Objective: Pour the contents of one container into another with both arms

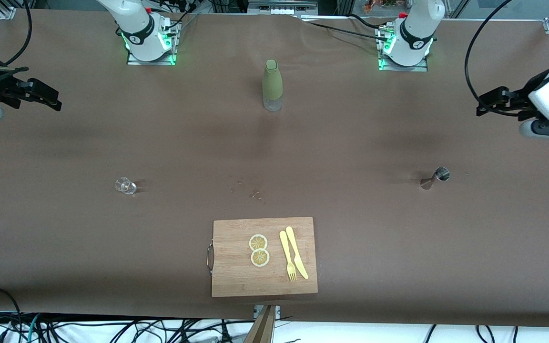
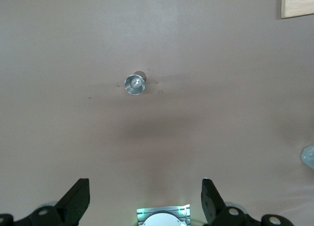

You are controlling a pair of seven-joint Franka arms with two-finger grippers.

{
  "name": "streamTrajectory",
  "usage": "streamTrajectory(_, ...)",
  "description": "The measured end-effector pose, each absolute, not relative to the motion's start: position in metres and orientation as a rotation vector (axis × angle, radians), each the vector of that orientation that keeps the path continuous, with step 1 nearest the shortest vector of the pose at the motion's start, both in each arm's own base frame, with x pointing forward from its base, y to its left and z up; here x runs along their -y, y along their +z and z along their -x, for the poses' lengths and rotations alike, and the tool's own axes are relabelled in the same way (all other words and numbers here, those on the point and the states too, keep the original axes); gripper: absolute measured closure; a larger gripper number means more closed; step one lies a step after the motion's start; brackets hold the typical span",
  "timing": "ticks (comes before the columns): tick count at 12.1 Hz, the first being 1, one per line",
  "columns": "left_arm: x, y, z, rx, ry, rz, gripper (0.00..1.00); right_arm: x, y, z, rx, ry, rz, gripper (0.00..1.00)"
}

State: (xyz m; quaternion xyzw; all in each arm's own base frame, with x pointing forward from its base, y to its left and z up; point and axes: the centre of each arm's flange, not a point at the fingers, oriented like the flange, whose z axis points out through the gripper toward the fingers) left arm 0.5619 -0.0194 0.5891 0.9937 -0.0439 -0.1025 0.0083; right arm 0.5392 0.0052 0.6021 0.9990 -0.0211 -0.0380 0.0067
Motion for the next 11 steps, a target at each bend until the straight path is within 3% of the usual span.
streamTrajectory(11,0.014,0.606,-0.557,0.081,-0.274,-3.113,0.0,-0.004,0.603,-0.54,0.068,-0.11,-3.126,0.0)
